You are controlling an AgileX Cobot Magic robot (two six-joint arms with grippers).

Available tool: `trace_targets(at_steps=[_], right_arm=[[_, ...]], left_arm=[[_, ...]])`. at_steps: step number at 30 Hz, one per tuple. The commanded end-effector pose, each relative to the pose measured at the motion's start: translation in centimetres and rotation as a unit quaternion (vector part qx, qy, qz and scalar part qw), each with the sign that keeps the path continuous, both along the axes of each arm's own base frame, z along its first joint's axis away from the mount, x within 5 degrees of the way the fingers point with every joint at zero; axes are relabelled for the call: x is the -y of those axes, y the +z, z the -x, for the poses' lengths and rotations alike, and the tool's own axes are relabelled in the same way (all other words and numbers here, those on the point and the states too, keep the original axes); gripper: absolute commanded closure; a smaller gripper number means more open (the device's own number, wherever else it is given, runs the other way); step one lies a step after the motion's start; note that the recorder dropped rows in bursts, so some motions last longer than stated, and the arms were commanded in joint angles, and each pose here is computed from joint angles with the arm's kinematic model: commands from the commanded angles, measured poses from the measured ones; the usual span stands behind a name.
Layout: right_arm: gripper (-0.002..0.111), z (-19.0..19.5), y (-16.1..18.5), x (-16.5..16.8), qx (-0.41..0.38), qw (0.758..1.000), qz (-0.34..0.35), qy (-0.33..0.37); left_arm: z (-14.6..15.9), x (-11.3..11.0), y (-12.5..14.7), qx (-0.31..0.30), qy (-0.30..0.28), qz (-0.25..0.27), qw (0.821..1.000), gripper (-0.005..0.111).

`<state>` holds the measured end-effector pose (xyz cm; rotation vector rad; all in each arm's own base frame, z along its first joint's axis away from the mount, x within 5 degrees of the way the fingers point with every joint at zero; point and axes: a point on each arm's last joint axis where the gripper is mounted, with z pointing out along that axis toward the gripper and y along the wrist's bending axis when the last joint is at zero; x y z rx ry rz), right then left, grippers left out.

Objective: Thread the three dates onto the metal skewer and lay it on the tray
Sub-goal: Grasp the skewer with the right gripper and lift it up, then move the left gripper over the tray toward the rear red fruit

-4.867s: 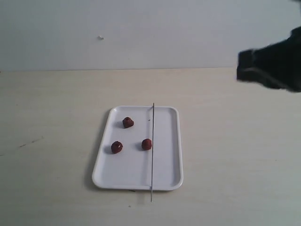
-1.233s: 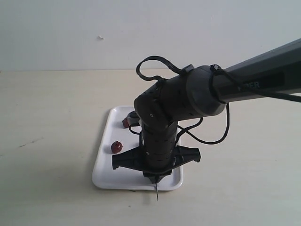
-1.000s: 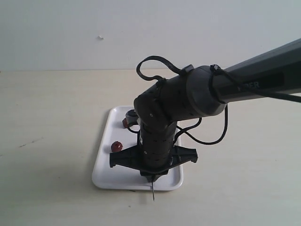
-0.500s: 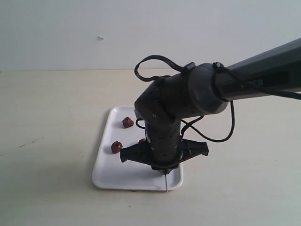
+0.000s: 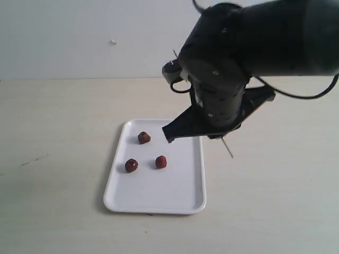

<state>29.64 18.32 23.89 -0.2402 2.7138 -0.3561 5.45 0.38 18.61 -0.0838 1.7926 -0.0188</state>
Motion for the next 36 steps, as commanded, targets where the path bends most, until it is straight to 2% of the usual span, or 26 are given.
trace_targets(at_steps=[1, 4, 7, 13, 19, 21, 24, 27, 31, 36], right_arm=[[0.108, 1.0, 3.7, 1.6, 0.003, 0.985, 0.096, 0.144], [0.108, 1.4, 5.8, 2.9, 0.019, 0.971, 0.159, 0.178], [0.108, 1.4, 7.6, 3.6, 0.069, 0.962, 0.187, 0.188], [0.108, -0.3, 9.1, 5.3, 0.144, 0.961, 0.127, 0.199], [0.108, -3.2, 7.8, 9.3, 0.13, 0.969, 0.105, 0.183], [0.108, -4.0, 7.0, 10.3, 0.132, 0.971, 0.093, 0.175], [0.108, -5.3, 6.2, 11.1, 0.147, 0.967, 0.085, 0.189], [0.108, -6.0, 5.7, 10.9, 0.154, 0.962, 0.089, 0.206], [0.108, -6.2, 5.8, 10.6, 0.173, 0.958, 0.081, 0.214], [0.108, -6.3, 5.8, 10.6, 0.174, 0.958, 0.081, 0.215]], left_arm=[[0.0, 0.0, -0.1, 0.002, 0.001, -0.001, 1.0, 0.107], [0.0, 0.0, -0.1, 0.002, 0.001, -0.001, 1.0, 0.107], [0.0, 0.0, -0.1, 0.002, 0.001, -0.001, 1.0, 0.107], [0.0, 0.0, -0.1, 0.002, 0.001, -0.001, 1.0, 0.107], [0.0, 0.0, -0.1, 0.002, 0.001, -0.002, 1.0, 0.107], [0.0, 0.0, 0.1, 0.01, -0.001, -0.017, 1.0, 0.107], [-0.1, 0.0, 0.6, 0.039, -0.007, -0.035, 0.999, 0.107], [-0.2, 0.3, 1.8, 0.106, -0.019, -0.033, 0.994, 0.107], [0.0, 0.7, 3.6, 0.203, -0.037, 0.027, 0.978, 0.107], [0.3, 0.9, 4.7, 0.255, -0.059, 0.2, 0.944, 0.107]])
